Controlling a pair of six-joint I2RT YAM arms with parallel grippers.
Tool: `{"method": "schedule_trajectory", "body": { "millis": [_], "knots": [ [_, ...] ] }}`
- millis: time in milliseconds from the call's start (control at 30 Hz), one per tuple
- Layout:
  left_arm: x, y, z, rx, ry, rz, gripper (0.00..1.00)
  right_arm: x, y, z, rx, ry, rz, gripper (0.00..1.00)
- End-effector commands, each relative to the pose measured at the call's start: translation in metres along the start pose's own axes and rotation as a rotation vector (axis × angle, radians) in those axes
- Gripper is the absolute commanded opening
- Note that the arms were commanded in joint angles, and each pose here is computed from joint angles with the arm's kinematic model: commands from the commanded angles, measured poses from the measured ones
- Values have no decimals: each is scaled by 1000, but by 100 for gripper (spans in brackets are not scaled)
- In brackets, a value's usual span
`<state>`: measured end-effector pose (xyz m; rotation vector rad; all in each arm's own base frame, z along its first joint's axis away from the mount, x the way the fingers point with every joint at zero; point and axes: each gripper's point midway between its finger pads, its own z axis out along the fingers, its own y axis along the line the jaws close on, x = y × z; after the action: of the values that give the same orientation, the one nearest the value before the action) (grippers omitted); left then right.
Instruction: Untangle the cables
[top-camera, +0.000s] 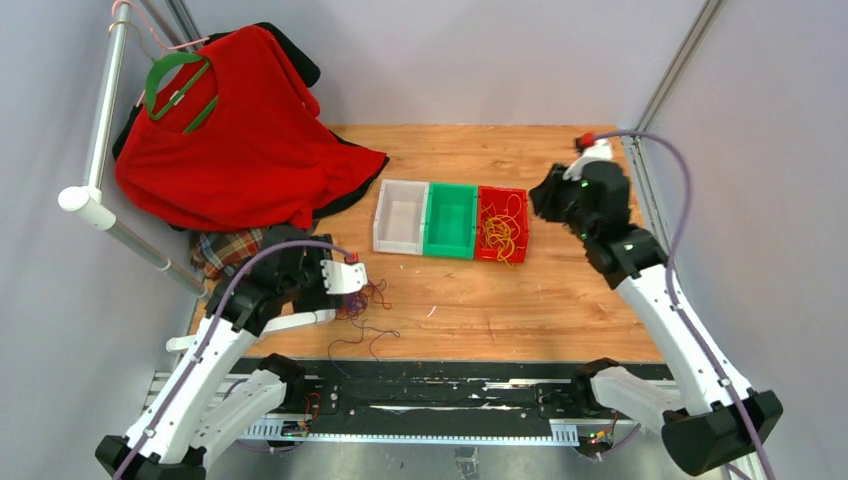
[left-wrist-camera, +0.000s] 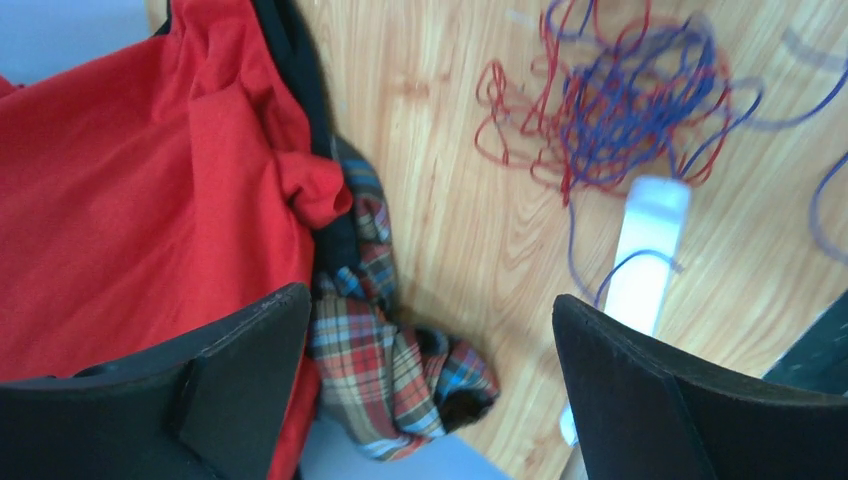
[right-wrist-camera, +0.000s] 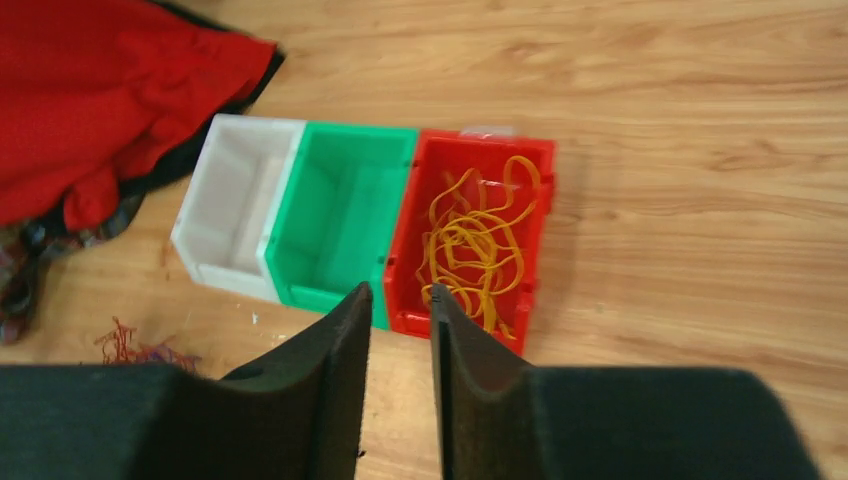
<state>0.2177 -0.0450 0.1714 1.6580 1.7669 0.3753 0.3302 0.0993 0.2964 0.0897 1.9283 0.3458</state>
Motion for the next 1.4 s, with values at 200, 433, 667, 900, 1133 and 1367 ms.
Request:
{"method": "schedule_trajectory", "body": {
  "millis": [200,433,667,900,1133,1367],
  "knots": [
    [-46,-21,39,285,-110,-328,87,111,104,11,-261,109,-194,36],
    [-45,-45,76,462,-68,-393,83,163,126,5,-339,166,-228,39],
    [-31,-69,96,545,-5,-372,66,197,147,0,-418,195,-221,47],
    [-32,-62,83,507,-23,-350,5,224,173,3,-509,255,-138,53],
    [-82,-20,26,457,-227,-431,1,223,215,1,-629,254,-106,54],
    [-92,-1,2,386,-279,-443,1,233,262,-5,-732,278,-152,55]
  ]
}}
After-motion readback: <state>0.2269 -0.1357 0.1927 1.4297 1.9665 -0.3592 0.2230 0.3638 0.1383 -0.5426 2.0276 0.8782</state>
